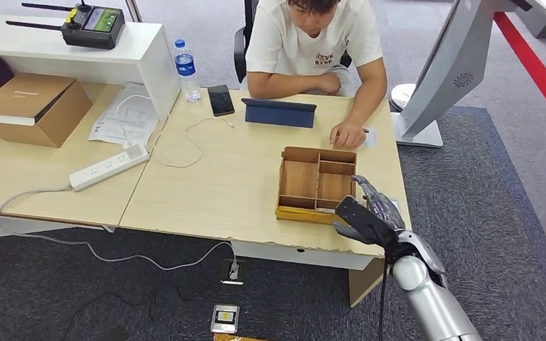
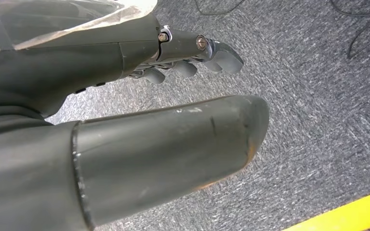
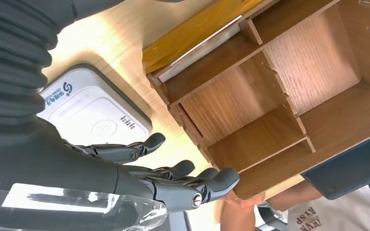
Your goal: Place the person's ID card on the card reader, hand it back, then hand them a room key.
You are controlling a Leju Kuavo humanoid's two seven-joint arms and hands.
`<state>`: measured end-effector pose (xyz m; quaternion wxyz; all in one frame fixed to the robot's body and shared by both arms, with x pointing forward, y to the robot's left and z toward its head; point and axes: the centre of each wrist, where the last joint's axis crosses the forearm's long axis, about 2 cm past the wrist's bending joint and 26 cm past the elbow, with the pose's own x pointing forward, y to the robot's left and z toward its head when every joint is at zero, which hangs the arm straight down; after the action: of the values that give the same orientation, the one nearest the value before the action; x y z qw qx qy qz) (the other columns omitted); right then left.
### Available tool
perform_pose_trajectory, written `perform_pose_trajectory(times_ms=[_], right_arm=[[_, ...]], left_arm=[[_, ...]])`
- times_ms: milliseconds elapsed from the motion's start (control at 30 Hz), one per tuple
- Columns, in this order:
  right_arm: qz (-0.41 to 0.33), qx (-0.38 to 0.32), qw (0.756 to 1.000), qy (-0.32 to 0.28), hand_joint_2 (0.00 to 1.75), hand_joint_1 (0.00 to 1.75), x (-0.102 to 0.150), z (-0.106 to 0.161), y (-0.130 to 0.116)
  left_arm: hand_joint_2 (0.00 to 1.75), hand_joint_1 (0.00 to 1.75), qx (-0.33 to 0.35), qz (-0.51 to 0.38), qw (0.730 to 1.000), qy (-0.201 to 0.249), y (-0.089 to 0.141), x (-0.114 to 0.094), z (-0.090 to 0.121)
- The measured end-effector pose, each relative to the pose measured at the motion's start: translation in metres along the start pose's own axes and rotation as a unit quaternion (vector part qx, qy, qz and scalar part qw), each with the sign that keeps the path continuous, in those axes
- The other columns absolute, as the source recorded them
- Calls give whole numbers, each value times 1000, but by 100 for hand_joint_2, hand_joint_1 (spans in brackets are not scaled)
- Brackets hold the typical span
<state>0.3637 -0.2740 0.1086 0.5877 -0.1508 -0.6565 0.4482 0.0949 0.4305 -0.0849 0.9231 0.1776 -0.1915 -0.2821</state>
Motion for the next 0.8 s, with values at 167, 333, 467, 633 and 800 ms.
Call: perform_pose_trajectory(times_ms=[167,333,467,633,800], right_arm=[[41,-4,999,-6,175,0,7,0,1],[92,-13,996,-15,175,0,16,-3,2],[132,-23,991,-21,175,0,24,-7,1],[179,-31,983,-31,175,0,36,-16,1],[185,-20,982,-38,175,0,40,-22,7]], left_arm=[[0,0,0,-2,1000,-1,1,1,0],[0,0,-1,-2,1000,-3,2,3,-1],[0,0,-1,-3,1000,-5,3,5,-1],[0,0,-1,-4,1000,-8,5,9,-3],[0,0,-1,-1,1000,-10,6,10,-3]])
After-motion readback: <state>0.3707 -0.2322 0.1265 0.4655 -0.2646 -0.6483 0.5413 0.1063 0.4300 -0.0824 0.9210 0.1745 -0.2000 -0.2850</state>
